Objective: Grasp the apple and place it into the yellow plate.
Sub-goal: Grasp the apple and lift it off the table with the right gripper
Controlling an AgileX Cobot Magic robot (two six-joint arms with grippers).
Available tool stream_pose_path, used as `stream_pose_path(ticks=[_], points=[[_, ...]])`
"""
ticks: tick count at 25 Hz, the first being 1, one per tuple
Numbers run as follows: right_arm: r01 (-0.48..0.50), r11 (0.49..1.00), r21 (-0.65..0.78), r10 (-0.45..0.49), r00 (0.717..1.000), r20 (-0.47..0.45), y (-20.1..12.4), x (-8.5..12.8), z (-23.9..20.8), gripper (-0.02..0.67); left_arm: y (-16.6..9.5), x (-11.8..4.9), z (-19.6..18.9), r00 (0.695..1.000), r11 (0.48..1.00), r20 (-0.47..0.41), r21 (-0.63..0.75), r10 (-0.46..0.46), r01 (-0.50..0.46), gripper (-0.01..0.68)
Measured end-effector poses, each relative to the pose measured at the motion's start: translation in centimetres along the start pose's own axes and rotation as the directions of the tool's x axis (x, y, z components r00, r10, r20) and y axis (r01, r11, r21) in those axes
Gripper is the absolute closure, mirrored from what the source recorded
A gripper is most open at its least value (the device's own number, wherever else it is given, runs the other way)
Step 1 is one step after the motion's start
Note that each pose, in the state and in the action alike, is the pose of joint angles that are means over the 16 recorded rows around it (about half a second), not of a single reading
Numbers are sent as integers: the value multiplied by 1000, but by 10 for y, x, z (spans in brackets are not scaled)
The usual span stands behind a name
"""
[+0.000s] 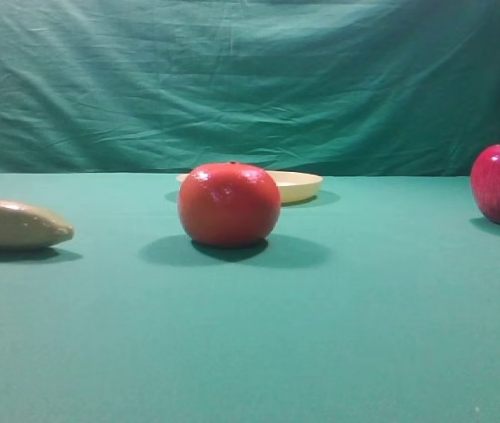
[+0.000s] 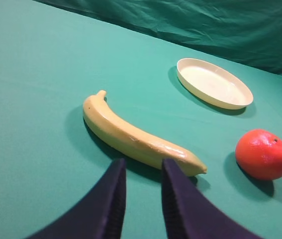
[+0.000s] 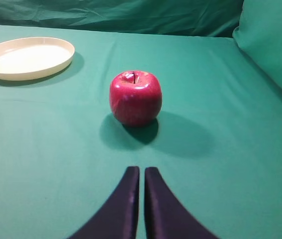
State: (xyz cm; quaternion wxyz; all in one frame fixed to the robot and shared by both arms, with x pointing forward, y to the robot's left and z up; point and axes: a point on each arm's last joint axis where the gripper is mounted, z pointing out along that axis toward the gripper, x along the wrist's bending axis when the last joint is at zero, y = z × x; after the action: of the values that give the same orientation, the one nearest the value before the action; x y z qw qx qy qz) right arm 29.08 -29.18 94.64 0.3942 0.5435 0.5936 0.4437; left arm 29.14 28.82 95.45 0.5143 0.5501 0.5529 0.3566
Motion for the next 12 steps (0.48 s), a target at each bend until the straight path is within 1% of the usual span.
stream_pose_path(ticks=[6,8,12], points=[[-7,1000,-5,7,1000,-4,0,0,0,649,0,0,0,1000,1000,0,0,0,0,516],[-31,999,-14,31,999,-11,1,1,0,649,0,0,0,1000,1000,0,0,0,0,516],[-110,993,-40,109,993,-38,4,3,0,649,0,0,0,1000,1000,0,0,0,0,516]])
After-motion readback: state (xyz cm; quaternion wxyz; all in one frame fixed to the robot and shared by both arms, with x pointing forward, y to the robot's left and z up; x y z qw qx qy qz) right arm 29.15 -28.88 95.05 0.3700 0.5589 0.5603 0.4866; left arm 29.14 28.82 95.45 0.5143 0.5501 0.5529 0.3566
